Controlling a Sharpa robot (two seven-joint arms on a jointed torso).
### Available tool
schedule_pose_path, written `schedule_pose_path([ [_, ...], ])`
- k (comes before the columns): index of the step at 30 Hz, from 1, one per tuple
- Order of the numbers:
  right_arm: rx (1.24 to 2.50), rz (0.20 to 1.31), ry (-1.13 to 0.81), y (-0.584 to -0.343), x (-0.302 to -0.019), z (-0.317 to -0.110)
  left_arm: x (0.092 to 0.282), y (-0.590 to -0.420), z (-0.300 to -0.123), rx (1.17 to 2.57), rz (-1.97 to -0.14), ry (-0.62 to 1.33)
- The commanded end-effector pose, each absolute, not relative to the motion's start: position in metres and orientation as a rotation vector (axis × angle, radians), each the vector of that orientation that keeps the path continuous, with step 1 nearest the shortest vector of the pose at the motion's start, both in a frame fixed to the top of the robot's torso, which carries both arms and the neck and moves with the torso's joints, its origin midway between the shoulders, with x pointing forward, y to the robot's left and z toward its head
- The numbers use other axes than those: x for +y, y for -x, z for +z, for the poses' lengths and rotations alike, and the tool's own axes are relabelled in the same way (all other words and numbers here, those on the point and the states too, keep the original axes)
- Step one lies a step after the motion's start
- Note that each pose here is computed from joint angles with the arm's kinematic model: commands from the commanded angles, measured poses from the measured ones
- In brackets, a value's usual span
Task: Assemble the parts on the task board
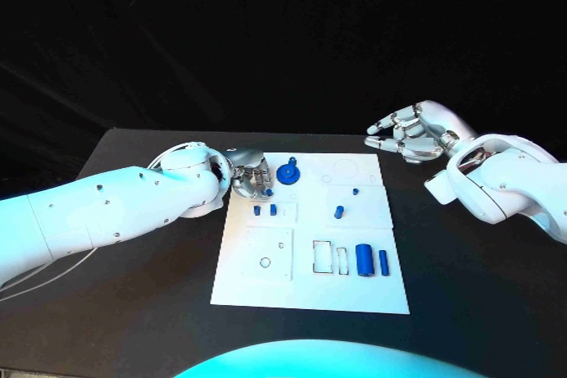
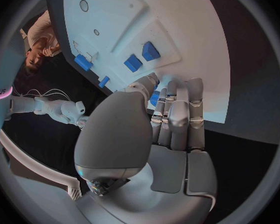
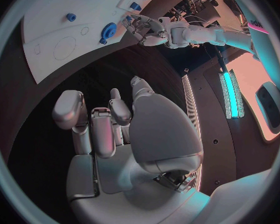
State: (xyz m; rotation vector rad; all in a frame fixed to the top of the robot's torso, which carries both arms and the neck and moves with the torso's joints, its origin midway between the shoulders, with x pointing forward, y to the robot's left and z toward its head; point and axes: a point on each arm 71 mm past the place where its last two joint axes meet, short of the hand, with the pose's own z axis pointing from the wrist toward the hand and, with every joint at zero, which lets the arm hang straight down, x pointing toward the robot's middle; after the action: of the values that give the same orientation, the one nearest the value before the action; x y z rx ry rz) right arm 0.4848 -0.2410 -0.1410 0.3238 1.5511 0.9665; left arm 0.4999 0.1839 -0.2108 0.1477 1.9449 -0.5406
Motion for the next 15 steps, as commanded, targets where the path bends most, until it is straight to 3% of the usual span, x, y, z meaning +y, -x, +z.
schedule_pose_path([
  [1, 1.593, 0.944, -0.307, -0.485, -0.241, -0.144, 0.185, -0.5, -0.212, 1.962, -0.531, -0.139],
  [8, 1.681, 0.863, -0.182, -0.484, -0.238, -0.149, 0.194, -0.498, -0.21, 1.961, -0.591, -0.07],
  [15, 1.741, 0.701, 0.042, -0.481, -0.232, -0.156, 0.212, -0.495, -0.205, 1.963, -0.776, 0.161],
])
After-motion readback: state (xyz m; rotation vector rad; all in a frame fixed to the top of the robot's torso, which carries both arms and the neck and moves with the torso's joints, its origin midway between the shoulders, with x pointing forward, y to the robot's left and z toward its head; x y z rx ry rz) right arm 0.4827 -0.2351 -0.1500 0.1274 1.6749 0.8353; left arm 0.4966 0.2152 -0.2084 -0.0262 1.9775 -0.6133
